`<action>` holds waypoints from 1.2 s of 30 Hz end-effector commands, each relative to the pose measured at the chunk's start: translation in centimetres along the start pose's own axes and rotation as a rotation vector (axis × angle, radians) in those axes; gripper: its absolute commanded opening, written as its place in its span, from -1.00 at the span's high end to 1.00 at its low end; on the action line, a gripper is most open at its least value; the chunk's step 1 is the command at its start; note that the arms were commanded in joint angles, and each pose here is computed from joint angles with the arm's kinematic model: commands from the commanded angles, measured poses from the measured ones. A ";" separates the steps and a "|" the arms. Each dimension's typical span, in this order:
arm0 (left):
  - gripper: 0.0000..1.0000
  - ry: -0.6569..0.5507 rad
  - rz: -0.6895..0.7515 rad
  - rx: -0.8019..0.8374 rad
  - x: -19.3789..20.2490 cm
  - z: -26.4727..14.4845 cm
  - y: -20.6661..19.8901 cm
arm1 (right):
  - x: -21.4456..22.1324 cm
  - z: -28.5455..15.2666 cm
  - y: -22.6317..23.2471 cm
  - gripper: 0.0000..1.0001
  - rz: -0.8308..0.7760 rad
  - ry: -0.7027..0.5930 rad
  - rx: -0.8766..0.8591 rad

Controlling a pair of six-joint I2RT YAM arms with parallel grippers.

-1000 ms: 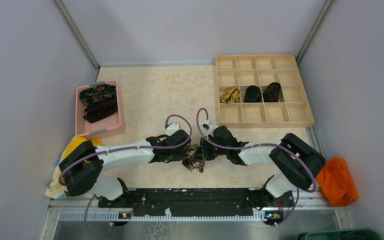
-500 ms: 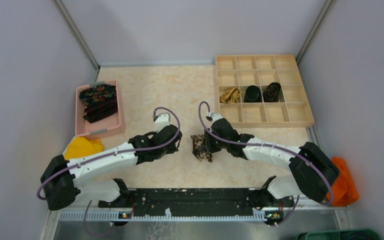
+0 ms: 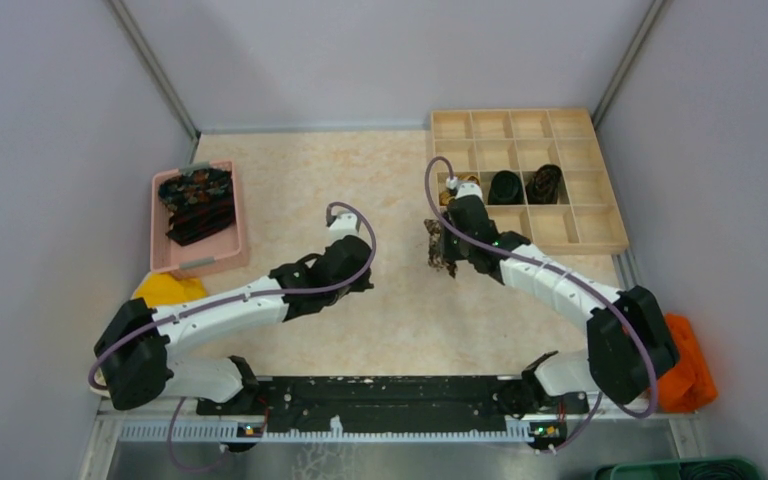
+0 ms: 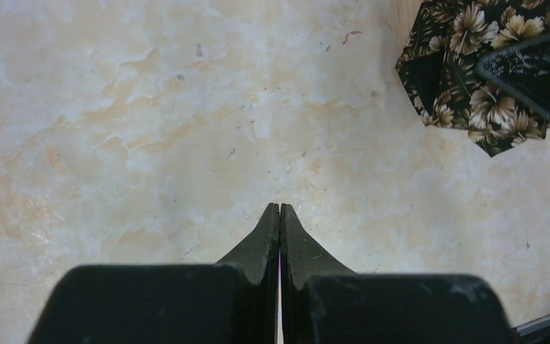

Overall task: Roll the ties
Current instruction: Pick up the tie at the center of the board, then place the tie in the storage box.

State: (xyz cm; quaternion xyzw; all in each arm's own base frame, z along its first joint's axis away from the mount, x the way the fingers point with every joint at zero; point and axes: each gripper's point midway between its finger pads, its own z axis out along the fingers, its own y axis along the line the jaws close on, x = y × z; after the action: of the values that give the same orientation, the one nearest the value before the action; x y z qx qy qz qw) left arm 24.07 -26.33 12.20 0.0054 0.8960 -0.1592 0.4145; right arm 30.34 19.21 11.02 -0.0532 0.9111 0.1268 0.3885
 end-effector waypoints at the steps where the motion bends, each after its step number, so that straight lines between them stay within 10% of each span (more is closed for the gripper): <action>1: 1.00 -0.047 -0.002 0.072 -2.1 0.2 -1.8 | -3.7 0.5 -2.9 1.00 0.006 -0.058 0.073; 20: 1.00 -0.036 -0.019 0.088 -1.7 1.3 -0.7 | -3.9 8.9 -10.0 1.00 -0.021 0.093 0.284; 36: 1.00 -0.032 -0.030 0.078 -1.5 1.2 0.2 | -3.2 7.3 -10.6 1.00 -0.273 0.187 0.527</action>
State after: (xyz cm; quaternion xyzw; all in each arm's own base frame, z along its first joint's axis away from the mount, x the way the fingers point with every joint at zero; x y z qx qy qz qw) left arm 26.00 -26.67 12.07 0.0059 0.8865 -0.1927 0.4206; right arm 39.56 10.91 4.97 -0.0533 0.9400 -0.1214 0.3143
